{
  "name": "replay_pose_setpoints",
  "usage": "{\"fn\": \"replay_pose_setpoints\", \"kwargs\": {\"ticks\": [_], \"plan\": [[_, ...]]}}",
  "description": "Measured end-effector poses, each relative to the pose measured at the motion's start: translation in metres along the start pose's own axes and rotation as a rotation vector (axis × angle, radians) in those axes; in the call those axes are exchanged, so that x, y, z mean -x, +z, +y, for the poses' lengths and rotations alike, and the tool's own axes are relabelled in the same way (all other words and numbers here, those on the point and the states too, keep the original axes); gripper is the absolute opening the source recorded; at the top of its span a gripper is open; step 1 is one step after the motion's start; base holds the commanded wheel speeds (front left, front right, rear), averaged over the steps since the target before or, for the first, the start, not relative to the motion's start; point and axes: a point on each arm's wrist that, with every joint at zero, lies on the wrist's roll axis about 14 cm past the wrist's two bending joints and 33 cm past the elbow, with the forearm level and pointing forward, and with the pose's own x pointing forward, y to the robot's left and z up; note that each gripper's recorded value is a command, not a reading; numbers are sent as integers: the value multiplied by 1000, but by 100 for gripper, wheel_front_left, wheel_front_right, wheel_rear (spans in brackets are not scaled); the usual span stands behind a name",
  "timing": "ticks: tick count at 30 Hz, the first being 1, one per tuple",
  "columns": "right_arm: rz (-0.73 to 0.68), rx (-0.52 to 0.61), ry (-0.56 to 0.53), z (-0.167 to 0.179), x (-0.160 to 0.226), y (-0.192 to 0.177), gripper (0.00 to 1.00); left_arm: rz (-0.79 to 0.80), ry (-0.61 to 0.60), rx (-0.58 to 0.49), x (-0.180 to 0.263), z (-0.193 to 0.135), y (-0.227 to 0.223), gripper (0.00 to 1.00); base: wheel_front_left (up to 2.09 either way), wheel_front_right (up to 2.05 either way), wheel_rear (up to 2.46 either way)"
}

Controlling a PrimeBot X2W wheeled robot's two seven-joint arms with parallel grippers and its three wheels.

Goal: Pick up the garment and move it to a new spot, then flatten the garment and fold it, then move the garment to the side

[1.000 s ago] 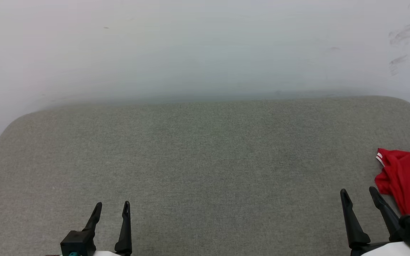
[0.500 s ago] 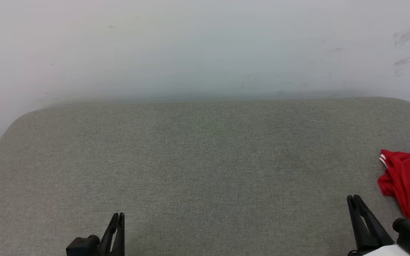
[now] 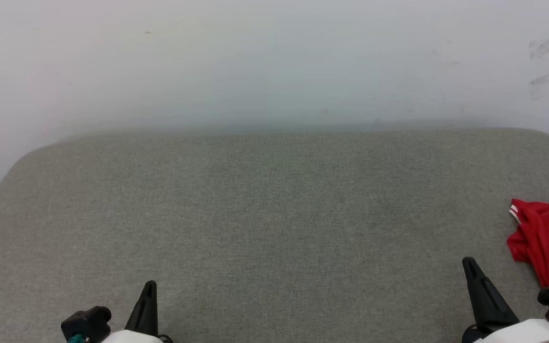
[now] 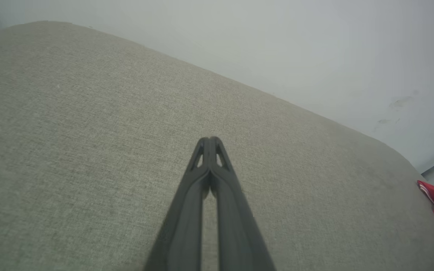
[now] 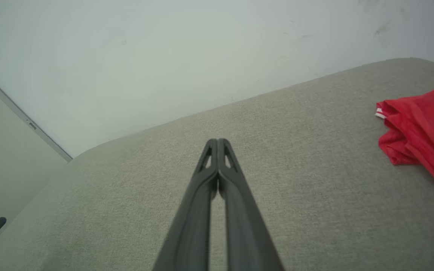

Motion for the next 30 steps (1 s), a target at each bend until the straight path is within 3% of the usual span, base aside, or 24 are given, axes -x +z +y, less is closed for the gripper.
{"fn": "replay_pose_setpoints", "kwargs": {"ticks": [30], "plan": [[-12,-452,-3,-7,-22,-3,0,21,33,450,-19,6,9,0,0,0,0]]}}
